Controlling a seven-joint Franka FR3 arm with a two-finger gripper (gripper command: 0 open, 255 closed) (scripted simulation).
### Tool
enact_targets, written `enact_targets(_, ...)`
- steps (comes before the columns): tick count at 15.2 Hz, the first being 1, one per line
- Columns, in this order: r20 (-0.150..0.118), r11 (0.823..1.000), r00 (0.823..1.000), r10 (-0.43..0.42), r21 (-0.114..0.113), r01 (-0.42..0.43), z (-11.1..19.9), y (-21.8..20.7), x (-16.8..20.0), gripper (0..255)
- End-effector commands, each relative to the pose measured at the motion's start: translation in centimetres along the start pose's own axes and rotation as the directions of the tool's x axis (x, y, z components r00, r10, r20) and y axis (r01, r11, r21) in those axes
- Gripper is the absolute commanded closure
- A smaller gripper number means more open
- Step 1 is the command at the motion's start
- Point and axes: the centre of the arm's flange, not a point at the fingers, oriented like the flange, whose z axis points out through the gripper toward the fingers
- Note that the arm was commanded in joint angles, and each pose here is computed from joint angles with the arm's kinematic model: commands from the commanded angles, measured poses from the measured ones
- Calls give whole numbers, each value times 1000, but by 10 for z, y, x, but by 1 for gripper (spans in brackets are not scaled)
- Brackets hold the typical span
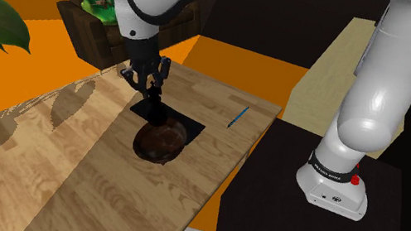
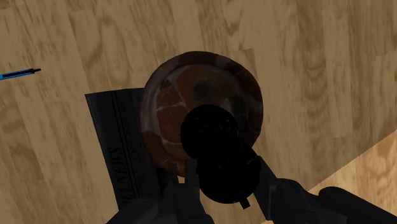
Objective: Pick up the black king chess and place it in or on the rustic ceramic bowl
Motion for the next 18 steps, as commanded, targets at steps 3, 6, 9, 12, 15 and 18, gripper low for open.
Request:
enact_targets(3, 0, 1000, 1000, 0, 0, 0, 22, 0, 1, 255)
enact_targets(6, 0, 1000, 1000, 0, 0, 0, 37, 0, 2, 255)
enact_targets(9, 0, 1000, 1000, 0, 0, 0, 53, 0, 2, 255)
enact_targets(12, 0, 1000, 1000, 0, 0, 0, 61, 0, 2, 255)
enact_targets(15, 0, 1000, 1000, 0, 0, 0, 61, 0, 2, 255)
enact_targets(18, 0, 1000, 1000, 0, 0, 0, 61, 0, 2, 255)
